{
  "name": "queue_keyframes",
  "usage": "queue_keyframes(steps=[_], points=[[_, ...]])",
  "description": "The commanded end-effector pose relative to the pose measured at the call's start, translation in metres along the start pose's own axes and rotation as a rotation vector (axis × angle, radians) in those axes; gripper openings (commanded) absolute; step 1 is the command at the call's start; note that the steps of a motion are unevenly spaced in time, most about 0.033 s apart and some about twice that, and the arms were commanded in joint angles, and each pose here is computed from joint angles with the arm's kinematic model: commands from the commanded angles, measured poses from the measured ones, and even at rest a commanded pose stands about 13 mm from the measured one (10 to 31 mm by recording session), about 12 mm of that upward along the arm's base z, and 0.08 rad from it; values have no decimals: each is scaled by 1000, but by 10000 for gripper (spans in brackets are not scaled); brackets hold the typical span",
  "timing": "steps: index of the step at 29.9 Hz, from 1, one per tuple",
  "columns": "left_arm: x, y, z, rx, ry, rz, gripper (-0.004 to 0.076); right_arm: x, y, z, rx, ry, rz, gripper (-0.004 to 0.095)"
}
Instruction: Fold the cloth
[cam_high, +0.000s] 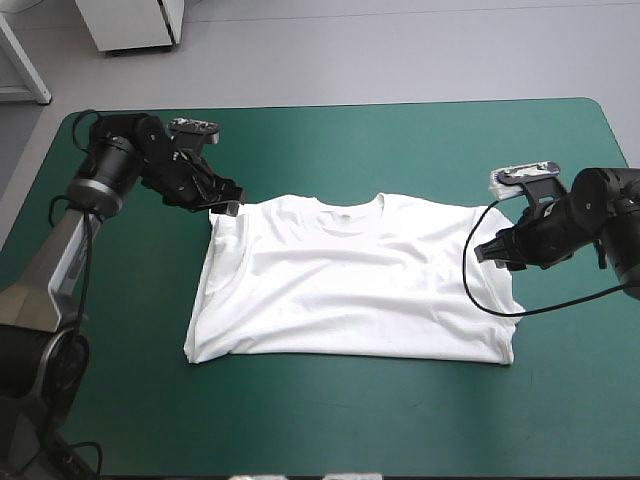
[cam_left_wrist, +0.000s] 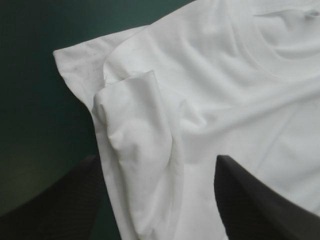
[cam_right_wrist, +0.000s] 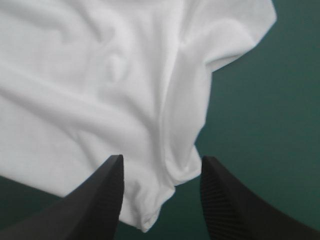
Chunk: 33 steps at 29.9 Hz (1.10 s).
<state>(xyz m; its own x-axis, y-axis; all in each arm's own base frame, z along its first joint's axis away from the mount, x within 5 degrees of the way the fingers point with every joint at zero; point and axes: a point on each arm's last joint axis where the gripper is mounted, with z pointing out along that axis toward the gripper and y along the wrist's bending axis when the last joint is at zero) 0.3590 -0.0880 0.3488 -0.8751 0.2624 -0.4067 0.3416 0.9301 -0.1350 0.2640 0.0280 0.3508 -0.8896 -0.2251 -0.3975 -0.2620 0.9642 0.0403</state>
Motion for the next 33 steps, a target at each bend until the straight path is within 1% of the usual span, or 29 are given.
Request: queue_keyframes(steps=[1,3,5,9,15,20,26,30,31,33], points=[[8,-17,-63,11,-162,14,476,-9,-8,-9,88,-70,-5,492],[14,-23,-83,30,-210,18,475,-14,-13,2,118,-48,-7,532],[19,-26,-96,29,-243,25,475,-19,-17,14,132,-25,8,551],[26,-30,-113,27,-280,34,475,-39,-25,44,134,34,13,553],[29,-31,-116,36,-275,34,475,-74,-39,77,135,71,40,553],[29,-31,-116,36,-275,34,475,-87,-61,98,103,92,120,552],[28,-31,-116,34,-281,34,475,-83,-79,122,82,143,169,552],[28,-31,-116,29,-283,35,475,-82,-79,138,45,169,183,551],[28,-31,-116,29,-283,35,475,-83,-78,142,23,172,186,547],[28,-31,-116,29,-283,35,475,-83,-76,147,-8,179,185,522]])
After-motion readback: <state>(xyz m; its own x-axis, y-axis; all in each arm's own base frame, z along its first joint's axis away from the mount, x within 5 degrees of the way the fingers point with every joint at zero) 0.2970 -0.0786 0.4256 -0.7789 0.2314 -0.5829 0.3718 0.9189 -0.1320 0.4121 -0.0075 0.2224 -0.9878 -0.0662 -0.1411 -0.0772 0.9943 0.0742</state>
